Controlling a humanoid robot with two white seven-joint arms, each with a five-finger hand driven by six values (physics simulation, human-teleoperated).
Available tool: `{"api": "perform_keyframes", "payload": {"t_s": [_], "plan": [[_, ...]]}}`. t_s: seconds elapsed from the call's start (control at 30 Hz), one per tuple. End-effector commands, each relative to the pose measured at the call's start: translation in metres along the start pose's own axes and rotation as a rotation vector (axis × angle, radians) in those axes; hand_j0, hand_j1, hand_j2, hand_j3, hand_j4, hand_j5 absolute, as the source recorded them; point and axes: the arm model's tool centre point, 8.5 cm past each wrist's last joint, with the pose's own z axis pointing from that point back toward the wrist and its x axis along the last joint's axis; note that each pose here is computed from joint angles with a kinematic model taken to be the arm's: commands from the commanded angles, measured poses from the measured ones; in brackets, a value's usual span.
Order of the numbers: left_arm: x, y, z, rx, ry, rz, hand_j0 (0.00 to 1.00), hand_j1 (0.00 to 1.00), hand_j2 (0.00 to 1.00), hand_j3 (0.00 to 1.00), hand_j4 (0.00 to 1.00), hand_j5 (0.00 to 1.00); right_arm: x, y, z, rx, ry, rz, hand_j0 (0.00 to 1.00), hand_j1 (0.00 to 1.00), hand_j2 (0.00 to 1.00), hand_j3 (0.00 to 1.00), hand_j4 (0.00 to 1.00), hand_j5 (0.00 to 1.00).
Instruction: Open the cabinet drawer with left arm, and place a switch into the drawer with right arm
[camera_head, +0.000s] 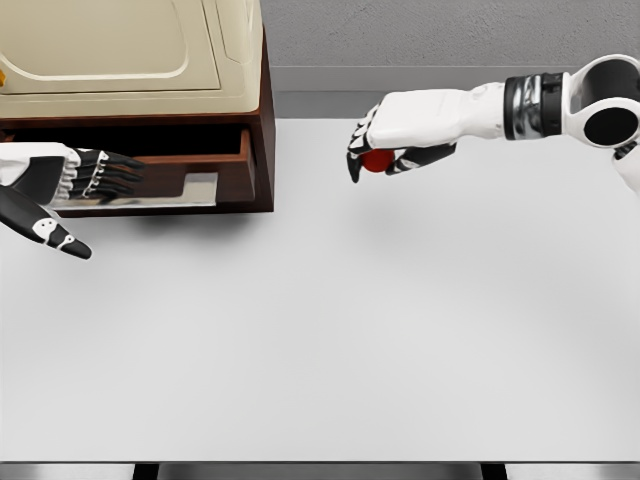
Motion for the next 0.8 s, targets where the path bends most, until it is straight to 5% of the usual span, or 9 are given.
{"api": "perform_keyframes", "payload": {"t_s": [0.0, 0.23, 0.77], "plan": [[-0.019, -0.001, -0.003, 0.008, 0.102, -0.012, 1.00, 1.00, 1.00, 1.00, 1.00, 1.00, 0.004, -0.004, -0.001, -0.013, -0.015, 0.001, 0.51, 0.51, 0.51, 0.51, 0.51, 0.51], [-0.027, -0.001, 0.001, 0.013, 0.124, 0.007, 1.00, 1.00, 1.00, 1.00, 1.00, 1.00, 0.025, -0.017, -0.004, -0.026, -0.067, 0.058, 0.51, 0.51, 0.51, 0.51, 0.51, 0.51], [-0.031, -0.003, 0.000, 0.003, 0.119, 0.028, 1.00, 1.00, 1.00, 1.00, 1.00, 1.00, 0.054, -0.048, -0.011, -0.101, -0.185, 0.069, 0.51, 0.51, 0.51, 0.51, 0.51, 0.51]]}}
